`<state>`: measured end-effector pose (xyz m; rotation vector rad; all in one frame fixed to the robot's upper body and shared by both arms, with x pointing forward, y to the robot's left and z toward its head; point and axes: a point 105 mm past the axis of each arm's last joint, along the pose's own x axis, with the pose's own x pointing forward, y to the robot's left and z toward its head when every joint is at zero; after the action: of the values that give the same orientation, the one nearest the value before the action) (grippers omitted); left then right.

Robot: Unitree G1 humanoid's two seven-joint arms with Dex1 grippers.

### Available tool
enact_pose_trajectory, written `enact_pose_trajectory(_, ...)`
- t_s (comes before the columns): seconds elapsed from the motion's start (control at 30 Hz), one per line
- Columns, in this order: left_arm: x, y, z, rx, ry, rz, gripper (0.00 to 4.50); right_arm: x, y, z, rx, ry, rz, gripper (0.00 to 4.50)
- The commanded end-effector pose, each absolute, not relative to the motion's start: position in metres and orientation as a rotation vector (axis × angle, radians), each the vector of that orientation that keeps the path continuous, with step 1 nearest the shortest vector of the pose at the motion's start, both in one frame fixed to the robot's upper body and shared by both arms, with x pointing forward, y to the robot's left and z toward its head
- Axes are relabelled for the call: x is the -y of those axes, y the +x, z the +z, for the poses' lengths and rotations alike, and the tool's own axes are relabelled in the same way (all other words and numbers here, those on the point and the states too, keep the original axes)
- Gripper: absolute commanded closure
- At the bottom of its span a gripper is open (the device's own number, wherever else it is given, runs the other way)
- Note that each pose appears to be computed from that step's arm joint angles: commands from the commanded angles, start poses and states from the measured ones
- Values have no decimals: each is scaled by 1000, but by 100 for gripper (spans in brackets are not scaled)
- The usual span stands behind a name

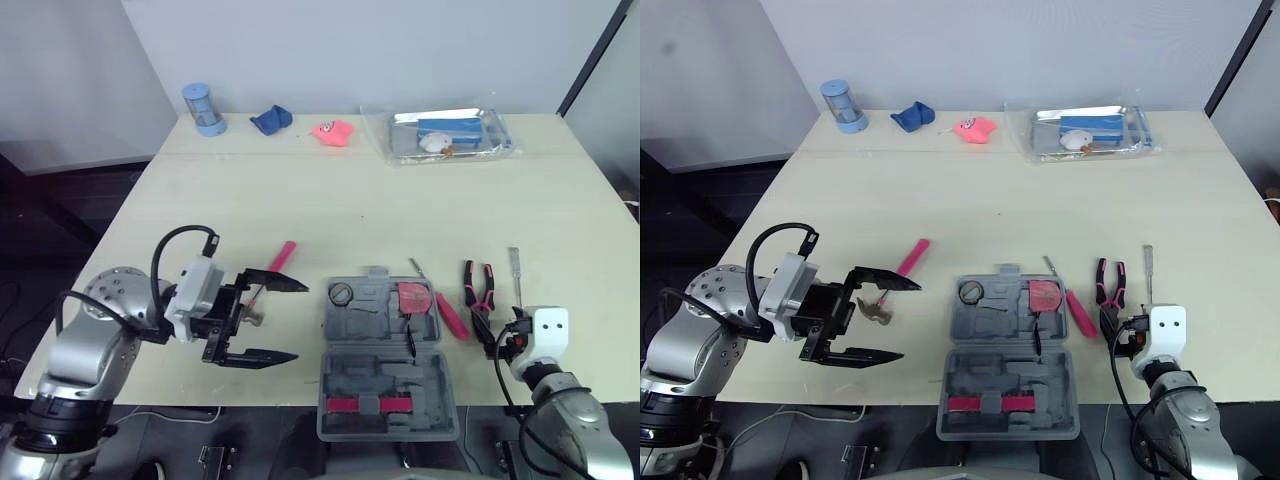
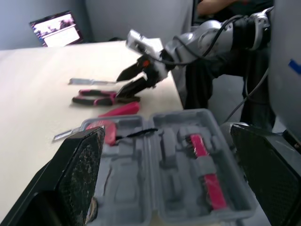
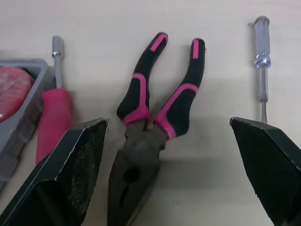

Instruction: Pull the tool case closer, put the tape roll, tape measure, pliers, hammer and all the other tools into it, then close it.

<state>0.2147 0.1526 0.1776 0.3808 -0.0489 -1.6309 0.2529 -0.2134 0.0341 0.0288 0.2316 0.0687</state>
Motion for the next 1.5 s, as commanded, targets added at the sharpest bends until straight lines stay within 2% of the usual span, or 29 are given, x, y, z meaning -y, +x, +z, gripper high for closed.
enact_pose_trajectory(0.03,-146,208,186,81,389,-1673,0,213,252,32,-229,11,53,10)
enact_pose_trajectory(0.5,-144,207,187,89,393,-1660,0,210,256,17,-250,65,8,10)
enact_pose_trajectory(0.73,-144,208,189,96,387,-1649,0,209,258,17,-244,36,11,338)
enact_pose_trajectory(0.77,-145,208,189,97,386,-1646,0,208,258,17,-243,27,20,355)
enact_pose_trajectory(1.17,-146,212,190,105,386,-1623,0,219,264,33,-184,-32,69,355)
enact_pose_trajectory(1.5,-155,218,190,107,326,-1576,0,211,259,98,-59,-177,457,355)
